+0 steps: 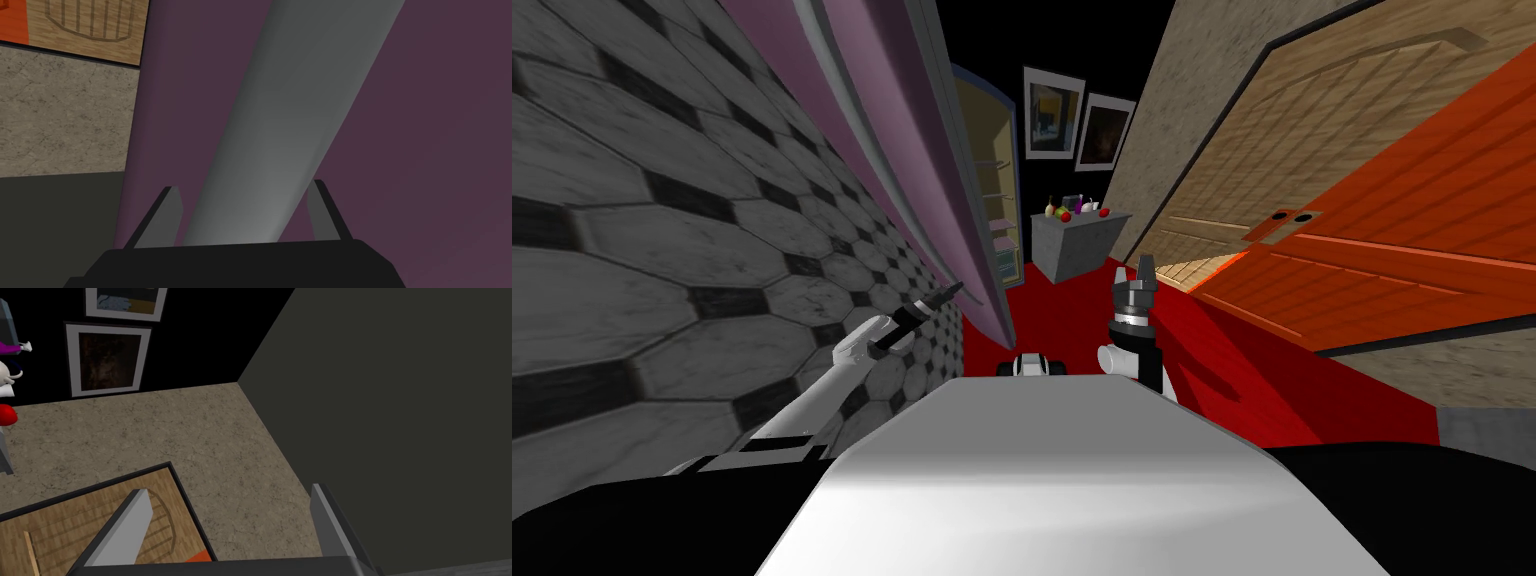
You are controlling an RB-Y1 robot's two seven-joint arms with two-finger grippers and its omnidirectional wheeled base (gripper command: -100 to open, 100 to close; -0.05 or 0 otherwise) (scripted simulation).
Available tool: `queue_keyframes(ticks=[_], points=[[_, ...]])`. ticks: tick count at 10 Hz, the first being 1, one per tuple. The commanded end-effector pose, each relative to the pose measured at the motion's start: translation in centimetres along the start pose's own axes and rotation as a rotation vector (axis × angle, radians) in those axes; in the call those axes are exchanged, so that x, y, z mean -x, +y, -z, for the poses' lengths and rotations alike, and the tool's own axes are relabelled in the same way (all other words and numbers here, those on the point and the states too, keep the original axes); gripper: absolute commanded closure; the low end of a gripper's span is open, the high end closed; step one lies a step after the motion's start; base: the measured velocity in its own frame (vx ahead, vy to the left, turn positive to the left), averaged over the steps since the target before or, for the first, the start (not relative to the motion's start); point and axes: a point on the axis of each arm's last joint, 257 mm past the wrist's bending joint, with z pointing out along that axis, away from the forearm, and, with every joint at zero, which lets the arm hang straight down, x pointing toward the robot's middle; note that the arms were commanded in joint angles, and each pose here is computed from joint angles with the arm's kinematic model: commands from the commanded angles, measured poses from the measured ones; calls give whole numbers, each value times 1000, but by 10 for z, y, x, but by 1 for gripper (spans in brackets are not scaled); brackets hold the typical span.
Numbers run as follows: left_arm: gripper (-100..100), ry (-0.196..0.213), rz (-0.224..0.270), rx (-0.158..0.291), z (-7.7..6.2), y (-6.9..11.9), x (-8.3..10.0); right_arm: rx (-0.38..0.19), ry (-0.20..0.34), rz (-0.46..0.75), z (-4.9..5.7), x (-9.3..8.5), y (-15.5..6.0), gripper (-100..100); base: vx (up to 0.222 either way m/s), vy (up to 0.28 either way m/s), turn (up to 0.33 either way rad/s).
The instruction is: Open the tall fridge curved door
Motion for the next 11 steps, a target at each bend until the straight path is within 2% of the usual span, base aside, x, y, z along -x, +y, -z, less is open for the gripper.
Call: queue_keyframes(ticks=[1,5,6,7,8,11], points=[[-100,5,8,0,3,3,15,0,0,0,0,0,0,0,-10,-15,81],[-100,13,11,-19,0,-9,45,0,0,0,0,0,0,0,21,-28,51],[-100,15,12,-22,-1,-11,50,0,0,0,0,0,0,0,18,-26,39],[-100,14,10,-20,-1,-10,46,0,0,0,0,0,0,0,9,-11,5],[0,13,12,-20,-1,-10,47,0,0,0,0,0,0,0,0,0,0],[0,13,12,-20,-1,-10,47,0,0,0,0,0,0,0,0,0,0]])
